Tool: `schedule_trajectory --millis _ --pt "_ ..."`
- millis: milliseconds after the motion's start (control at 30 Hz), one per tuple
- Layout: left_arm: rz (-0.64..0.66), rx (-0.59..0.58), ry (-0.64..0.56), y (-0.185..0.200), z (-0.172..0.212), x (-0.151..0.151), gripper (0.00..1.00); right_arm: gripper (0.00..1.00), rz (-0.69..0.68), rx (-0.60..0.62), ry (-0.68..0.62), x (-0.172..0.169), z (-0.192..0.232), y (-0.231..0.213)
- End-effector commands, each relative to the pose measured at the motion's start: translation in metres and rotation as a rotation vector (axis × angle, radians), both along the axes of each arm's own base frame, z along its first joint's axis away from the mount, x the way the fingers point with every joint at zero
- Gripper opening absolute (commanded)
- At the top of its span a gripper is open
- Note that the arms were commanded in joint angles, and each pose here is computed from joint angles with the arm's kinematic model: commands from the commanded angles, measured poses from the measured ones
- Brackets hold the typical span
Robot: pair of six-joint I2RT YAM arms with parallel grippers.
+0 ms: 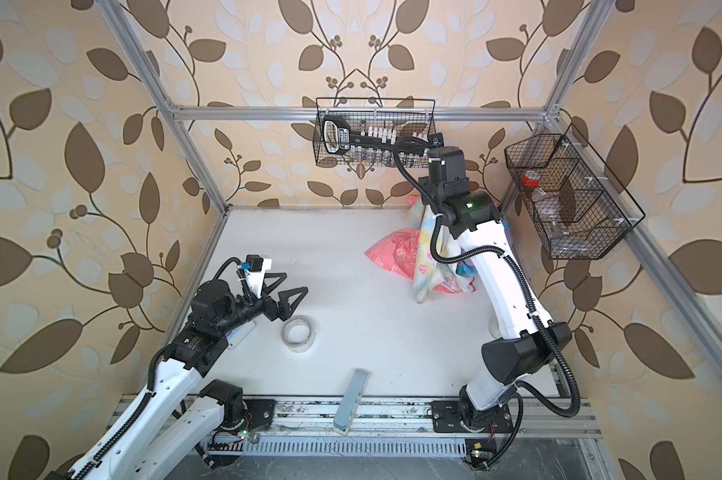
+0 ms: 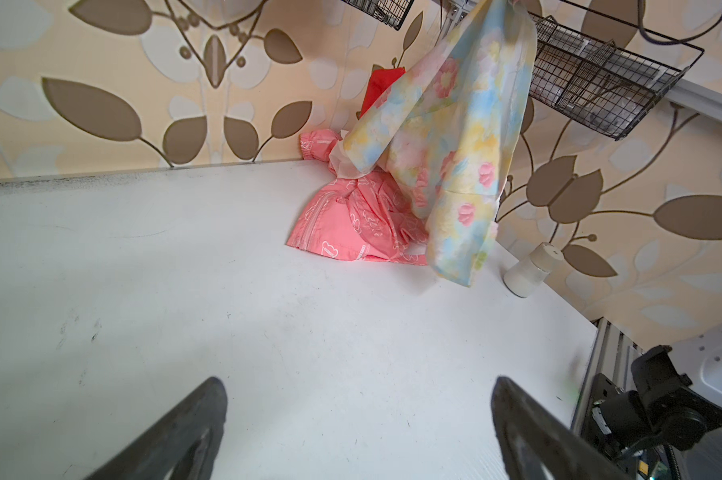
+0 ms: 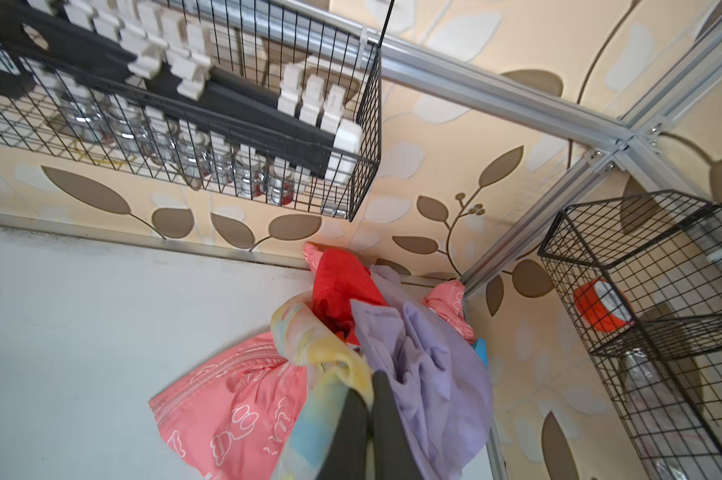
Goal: Pick out a specific cloth from the pile
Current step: 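Lift the floral cloth high out of the pile with the right gripper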
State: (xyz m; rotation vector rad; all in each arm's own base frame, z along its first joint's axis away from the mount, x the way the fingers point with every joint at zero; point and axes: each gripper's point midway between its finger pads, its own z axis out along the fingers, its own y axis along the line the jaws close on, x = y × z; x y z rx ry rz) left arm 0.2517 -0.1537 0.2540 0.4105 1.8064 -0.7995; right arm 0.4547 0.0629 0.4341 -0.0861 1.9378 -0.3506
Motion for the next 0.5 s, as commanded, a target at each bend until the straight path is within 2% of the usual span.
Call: schedule_trajectory --millis 0,467 --pt "-0.007 -0.009 -0.034 -0.002 0.006 -0.001 0.99 0.00 0.021 0.034 -0.137 -0.002 0.051 0.001" --pt "-0.008 -0.004 -0.032 -0.002 0.005 0.000 0.99 0.00 0.282 0.172 -0.477 0.000 0.159 0.047"
